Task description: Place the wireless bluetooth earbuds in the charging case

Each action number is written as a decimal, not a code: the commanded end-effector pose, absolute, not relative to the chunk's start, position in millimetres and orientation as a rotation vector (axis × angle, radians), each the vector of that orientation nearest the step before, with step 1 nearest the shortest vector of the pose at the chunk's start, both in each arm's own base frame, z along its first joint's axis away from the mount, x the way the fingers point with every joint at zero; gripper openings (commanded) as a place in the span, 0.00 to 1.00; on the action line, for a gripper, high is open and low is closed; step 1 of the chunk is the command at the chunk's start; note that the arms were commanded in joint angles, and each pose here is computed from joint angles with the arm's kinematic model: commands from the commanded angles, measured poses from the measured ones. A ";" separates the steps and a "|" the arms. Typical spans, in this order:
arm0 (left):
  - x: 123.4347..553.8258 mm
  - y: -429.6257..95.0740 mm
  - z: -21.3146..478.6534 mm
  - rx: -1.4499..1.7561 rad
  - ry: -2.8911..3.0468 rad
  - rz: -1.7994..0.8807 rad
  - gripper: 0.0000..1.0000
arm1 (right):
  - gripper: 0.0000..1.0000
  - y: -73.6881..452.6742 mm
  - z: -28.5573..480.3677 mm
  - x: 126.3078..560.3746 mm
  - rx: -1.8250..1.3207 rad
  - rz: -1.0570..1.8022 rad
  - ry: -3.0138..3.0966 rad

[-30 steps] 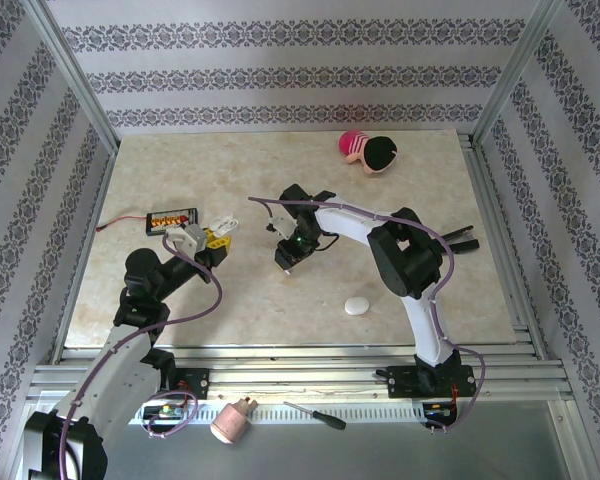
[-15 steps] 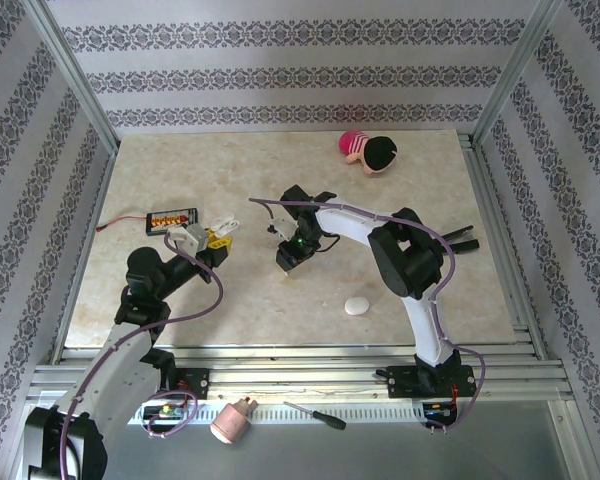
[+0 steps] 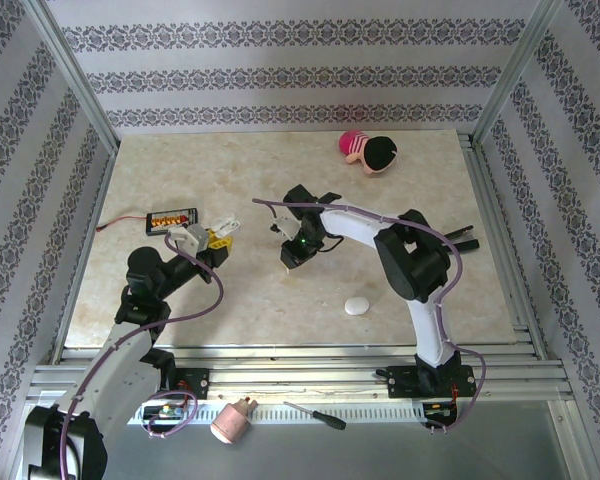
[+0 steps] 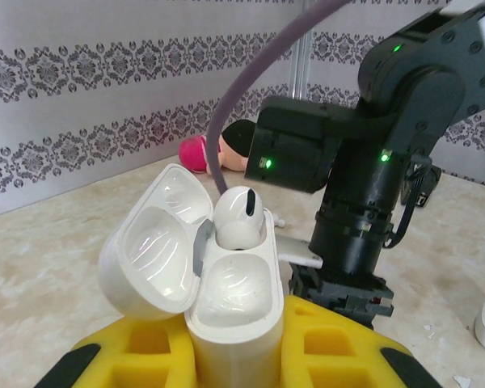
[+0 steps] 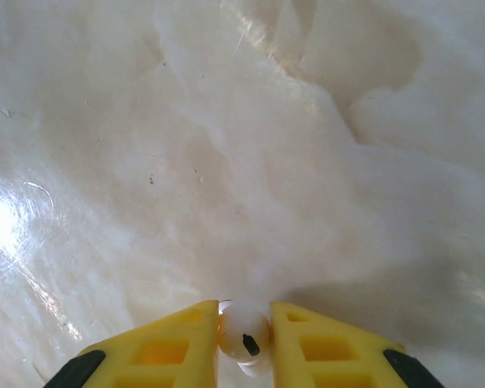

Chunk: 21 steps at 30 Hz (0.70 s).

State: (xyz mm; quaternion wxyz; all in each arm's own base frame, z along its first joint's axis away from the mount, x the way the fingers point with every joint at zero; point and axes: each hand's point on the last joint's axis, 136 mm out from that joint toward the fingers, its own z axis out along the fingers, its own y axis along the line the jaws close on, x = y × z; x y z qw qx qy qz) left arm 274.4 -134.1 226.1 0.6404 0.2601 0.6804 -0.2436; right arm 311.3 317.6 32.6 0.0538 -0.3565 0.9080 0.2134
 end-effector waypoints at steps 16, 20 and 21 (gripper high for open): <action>277.0 -138.9 230.5 0.615 1.546 -0.604 0.00 | 0.20 323.8 186.5 329.1 -1.012 0.443 2.036; 278.0 -141.4 219.5 0.634 1.585 -0.621 0.00 | 0.19 333.9 220.4 321.1 -1.058 0.362 1.872; 278.0 -142.5 218.0 0.633 1.587 -0.634 0.00 | 0.19 338.2 228.5 317.2 -1.077 0.351 1.828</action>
